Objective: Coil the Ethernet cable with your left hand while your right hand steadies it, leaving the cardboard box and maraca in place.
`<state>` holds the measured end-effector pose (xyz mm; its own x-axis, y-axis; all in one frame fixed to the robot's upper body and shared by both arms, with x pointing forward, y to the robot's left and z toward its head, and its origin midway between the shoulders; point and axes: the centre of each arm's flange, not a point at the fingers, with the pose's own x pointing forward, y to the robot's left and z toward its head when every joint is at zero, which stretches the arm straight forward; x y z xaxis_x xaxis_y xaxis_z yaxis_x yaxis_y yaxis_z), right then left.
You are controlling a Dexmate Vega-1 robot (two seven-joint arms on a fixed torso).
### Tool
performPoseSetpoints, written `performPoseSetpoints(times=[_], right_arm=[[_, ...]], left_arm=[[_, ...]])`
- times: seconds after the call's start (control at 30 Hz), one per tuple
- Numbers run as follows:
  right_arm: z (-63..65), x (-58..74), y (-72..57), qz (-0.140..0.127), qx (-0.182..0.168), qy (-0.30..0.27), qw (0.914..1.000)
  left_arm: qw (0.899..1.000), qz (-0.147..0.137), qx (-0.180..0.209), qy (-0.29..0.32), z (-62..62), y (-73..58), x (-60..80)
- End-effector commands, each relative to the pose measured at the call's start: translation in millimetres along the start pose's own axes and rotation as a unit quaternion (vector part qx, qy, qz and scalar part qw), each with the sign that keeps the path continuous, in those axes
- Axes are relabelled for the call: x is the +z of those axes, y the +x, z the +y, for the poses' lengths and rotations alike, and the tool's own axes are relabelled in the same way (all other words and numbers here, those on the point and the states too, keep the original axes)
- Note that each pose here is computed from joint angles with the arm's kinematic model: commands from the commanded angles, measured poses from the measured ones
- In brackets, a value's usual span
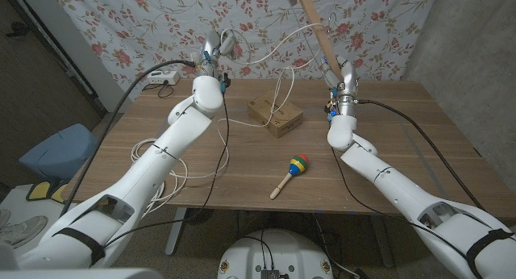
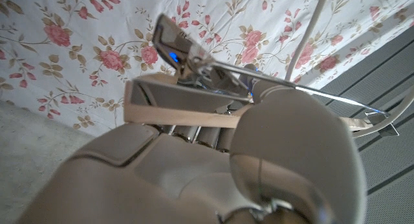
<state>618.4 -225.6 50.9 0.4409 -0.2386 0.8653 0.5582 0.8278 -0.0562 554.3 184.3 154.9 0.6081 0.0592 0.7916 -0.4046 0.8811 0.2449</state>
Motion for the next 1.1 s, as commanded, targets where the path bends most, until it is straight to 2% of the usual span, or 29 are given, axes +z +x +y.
performPoseSetpoints(times=[0.03,0.23,0.5,0.7,0.87,1.1], right_arm=[[20.4,43.3,-35.2,-0.17,0.095,-0.043,0.9799],[30.1,42.5,-47.3,-0.198,0.117,-0.079,0.97],[40.5,47.1,-56.3,-0.234,0.137,-0.103,0.957],[50.5,34.6,-51.3,-0.225,0.149,-0.136,0.9534],[59.8,22.7,-53.9,-0.228,0.152,-0.172,0.9462],[71.5,2.0,-52.3,-0.211,0.159,-0.203,0.9427]], left_arm=[[1.0,0.018,-0.007,0.015,7.4,55.2,-7.5],[1.0,0.019,-0.012,0.01,6.7,67.1,-3.1],[0.998,0.026,-0.048,-0.021,5.0,88.3,-2.3],[0.998,0.023,-0.055,-0.034,8.2,97.1,6.9],[0.998,0.027,-0.047,-0.03,15.6,104.8,16.9],[0.998,0.031,-0.04,-0.021,26.2,113.9,32.3]])
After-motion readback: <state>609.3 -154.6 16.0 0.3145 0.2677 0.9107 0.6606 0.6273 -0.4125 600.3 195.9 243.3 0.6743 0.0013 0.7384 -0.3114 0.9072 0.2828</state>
